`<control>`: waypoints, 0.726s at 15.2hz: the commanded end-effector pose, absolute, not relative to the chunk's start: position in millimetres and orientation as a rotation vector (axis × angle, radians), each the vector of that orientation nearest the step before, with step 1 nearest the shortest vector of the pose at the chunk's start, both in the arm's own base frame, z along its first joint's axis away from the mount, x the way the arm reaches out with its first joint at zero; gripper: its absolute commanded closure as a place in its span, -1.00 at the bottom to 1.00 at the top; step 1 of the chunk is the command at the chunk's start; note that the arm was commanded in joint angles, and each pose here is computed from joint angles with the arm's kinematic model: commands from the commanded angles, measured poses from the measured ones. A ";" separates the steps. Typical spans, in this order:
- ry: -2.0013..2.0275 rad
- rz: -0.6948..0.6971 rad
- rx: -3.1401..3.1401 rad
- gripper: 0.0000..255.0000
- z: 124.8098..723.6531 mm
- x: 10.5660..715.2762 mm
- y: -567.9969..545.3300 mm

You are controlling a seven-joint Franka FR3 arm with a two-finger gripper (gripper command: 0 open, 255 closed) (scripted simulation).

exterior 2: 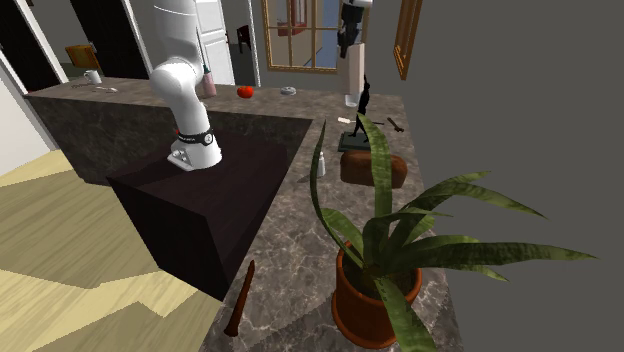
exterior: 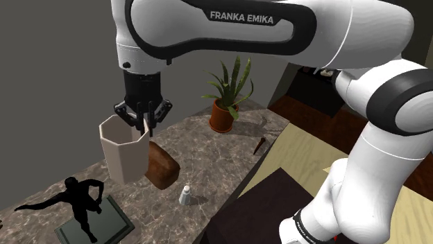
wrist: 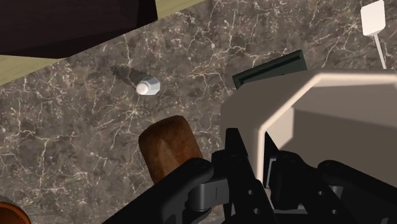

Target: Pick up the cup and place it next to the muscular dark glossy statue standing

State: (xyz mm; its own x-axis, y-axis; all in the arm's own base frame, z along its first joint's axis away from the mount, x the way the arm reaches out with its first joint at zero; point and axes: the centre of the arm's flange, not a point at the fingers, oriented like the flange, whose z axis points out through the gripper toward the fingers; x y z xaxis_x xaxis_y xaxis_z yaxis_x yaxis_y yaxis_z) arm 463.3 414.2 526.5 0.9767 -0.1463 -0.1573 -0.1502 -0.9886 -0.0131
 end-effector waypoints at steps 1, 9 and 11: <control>0.232 0.242 -3.097 1.00 516.0 463.1 414.4; 0.232 0.242 -3.097 1.00 473.8 463.1 414.4; 0.232 0.242 -3.097 1.00 463.2 463.1 414.4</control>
